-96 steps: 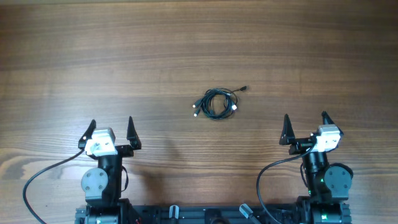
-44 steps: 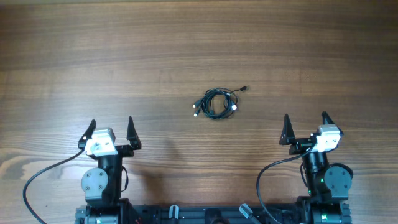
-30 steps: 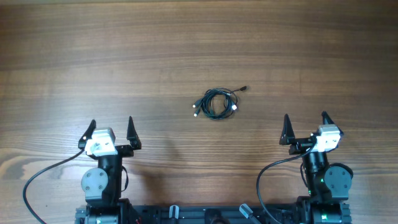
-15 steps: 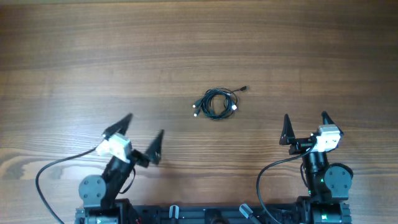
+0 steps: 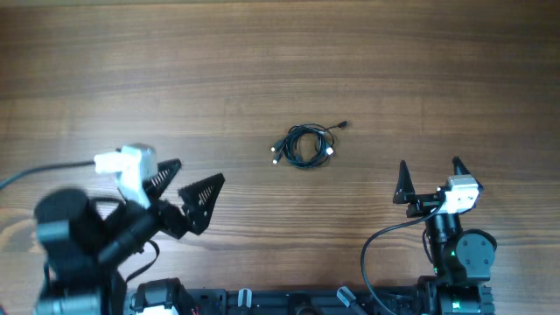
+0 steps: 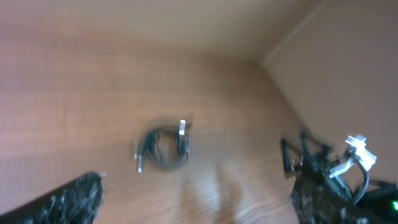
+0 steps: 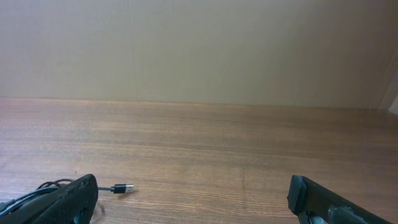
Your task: Untangle cables
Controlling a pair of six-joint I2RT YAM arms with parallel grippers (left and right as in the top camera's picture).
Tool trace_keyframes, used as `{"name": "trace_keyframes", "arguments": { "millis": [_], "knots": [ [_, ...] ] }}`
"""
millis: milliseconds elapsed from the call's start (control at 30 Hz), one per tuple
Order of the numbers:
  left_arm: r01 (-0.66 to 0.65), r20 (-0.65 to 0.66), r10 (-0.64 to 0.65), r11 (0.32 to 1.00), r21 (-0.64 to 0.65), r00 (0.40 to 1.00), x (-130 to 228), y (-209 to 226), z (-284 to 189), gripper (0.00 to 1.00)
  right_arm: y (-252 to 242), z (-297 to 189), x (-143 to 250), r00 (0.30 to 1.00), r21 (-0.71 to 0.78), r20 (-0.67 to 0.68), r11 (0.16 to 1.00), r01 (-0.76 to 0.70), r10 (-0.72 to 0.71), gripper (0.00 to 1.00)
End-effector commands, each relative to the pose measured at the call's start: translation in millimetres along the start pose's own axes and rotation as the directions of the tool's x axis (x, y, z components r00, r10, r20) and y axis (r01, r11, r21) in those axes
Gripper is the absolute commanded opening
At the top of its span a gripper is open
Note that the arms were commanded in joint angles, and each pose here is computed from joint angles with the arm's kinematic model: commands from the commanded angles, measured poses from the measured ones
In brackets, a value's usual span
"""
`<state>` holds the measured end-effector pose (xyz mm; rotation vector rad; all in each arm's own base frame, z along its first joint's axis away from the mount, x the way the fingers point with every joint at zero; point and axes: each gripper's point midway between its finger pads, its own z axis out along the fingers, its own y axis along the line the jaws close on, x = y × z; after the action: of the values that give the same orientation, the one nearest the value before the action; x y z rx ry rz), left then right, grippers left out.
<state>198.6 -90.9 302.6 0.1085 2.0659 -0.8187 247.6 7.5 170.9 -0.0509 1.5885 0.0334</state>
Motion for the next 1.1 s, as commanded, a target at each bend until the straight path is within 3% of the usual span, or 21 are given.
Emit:
{"name": "trace_keyframes", "arguments": {
  "millis": [0, 33, 167, 200, 233, 267, 333, 367, 400, 433, 467, 567, 633, 667, 700, 767, 867, 900, 933, 1000, 1067],
  "knots": [
    [0.085, -0.147, -0.107, 0.985, -0.148, 0.983, 14.2, 43.2, 19.9, 0.99, -4.0, -0.3, -1.2, 1.0, 0.021, 0.006, 1.0, -0.012, 0.012, 1.0],
    [0.13, -0.18, -0.178, 0.959, -0.25, 0.968, 20.7, 62.8, 21.9, 1.0, -4.0, -0.3, -1.2, 1.0, 0.021, 0.006, 1.0, -0.013, 0.013, 1.0],
    [0.24, -0.278, -0.387, 0.864, -0.442, 0.879, 30.9, 85.5, 30.1, 1.0, 3.7, -0.3, -3.0, 0.999, -0.024, 0.013, 0.999, -0.043, 0.043, 1.0],
    [0.248, -0.29, -0.403, 0.858, -0.449, 0.868, 29.4, 85.8, 36.0, 1.0, 26.6, -2.5, -5.9, 0.981, -0.159, -0.005, 0.969, -0.191, 0.192, 1.0],
    [0.262, -0.287, -0.414, 0.856, -0.446, 0.864, 27.1, 86.3, 43.6, 1.0, 54.4, -9.4, -9.0, 0.907, -0.305, -0.101, 0.855, -0.419, 0.409, 1.0],
    [0.289, -0.283, -0.442, 0.845, -0.45, 0.852, 27.0, 87.3, 49.9, 1.0, 74.4, -17.6, -10.1, 0.78, -0.364, -0.243, 0.691, -0.624, 0.576, 1.0],
    [0.326, -0.277, -0.488, 0.82, -0.47, 0.828, 29.8, 89.9, 53.2, 1.0, 87.3, -24.5, -9.9, 0.532, -0.301, -0.413, 0.44, -0.846, 0.739, 1.0],
    [0.328, -0.286, -0.498, 0.815, -0.478, 0.819, 32.5, 91.5, 54.4, 1.0, 87.3, -25.3, -21.0, 0.443, -0.291, -0.427, 0.343, -0.893, 0.789, 1.0],
    [0.33, -0.293, -0.505, 0.811, -0.483, 0.812, 34.3, 92.7, 55.5, 1.0, 91.3, -31.0, -42.3, 0.526, -0.403, -0.385, 0.375, -0.835, 0.758, 1.0],
    [0.333, -0.3, -0.511, 0.809, -0.485, 0.805, 35.7, 93.8, 57.3, 1.0, 96.0, -42.0, -73.1, 0.659, -0.543, -0.285, 0.449, -0.709, 0.696, 1.0],
    [0.337, -0.309, -0.518, 0.807, -0.484, 0.798, 37.5, 93.7, 58.5, 1.0, 94.5, -46.3, -90.9, 0.706, -0.567, -0.229, 0.497, -0.656, 0.671, 1.0],
    [0.342, -0.321, -0.529, 0.803, -0.487, 0.786, 40.6, 93.5, 59.1, 1.0, 77.5, -42.4, -113.0, 0.802, -0.42, -0.191, 0.691, -0.588, 0.566, 0.99],
    [0.343, -0.315, -0.522, 0.809, -0.478, 0.792, 37.8, 93.5, 61.2, 1.0, 58.9, -32.9, -123.4, 0.873, -0.247, -0.278, 0.849, -0.467, 0.4, 1.0],
    [0.342, -0.312, -0.52, 0.81, -0.476, 0.795, 36.8, 93.8, 61.7, 1.0, 51.6, -26.4, -124.2, 0.867, -0.181, -0.346, 0.881, -0.436, 0.358, 1.0],
    [0.341, -0.307, -0.514, 0.813, -0.472, 0.801, 34.7, 94.0, 62.8, 1.0, 46.7, -20.6, -124.4, 0.844, -0.129, -0.425, 0.901, -0.415, 0.327, 1.0],
    [0.341, -0.302, -0.508, 0.817, -0.466, 0.806, 32.4, 94.1, 64.2, 1.0, 50.0, -6.6, -123.6, 0.727, -0.066, -0.605, 0.889, -0.453, 0.325, 1.0],
    [0.341, -0.302, -0.509, 0.817, -0.466, 0.806, 32.5, 94.2, 64.1, 1.0, 92.2, 11.3, -115.3, 0.51, -0.121, -0.794, 0.736, -0.666, 0.332, 0.98],
    [0.34, -0.302, -0.509, 0.816, -0.467, 0.806, 32.6, 94.4, 64.1, 1.0, 103.0, 17.5, -104.4, 0.443, -0.119, -0.842, 0.695, -0.709, 0.308, 0.93],
    [0.341, -0.303, -0.51, 0.815, -0.468, 0.805, 32.9, 94.7, 64.3, 1.0, 109.2, 20.7, -91.5, 0.397, -0.105, -0.874, 0.69, -0.716, 0.279, 0.93],
    [0.342, -0.308, -0.516, 0.812, -0.473, 0.799, 34.6, 95.4, 64.6, 1.0, 126.9, 25.6, -45.3, 0.261, -0.028, -0.944, 0.741, -0.671, 0.201, 0.95],
    [0.343, -0.311, -0.519, 0.811, -0.475, 0.796, 35.1, 96.4, 65.9, 1.0, 135.0, 31.0, -3.8, 0.153, 0.118, -0.959, 0.829, -0.547, 0.238, 0.96]
  ]
}}
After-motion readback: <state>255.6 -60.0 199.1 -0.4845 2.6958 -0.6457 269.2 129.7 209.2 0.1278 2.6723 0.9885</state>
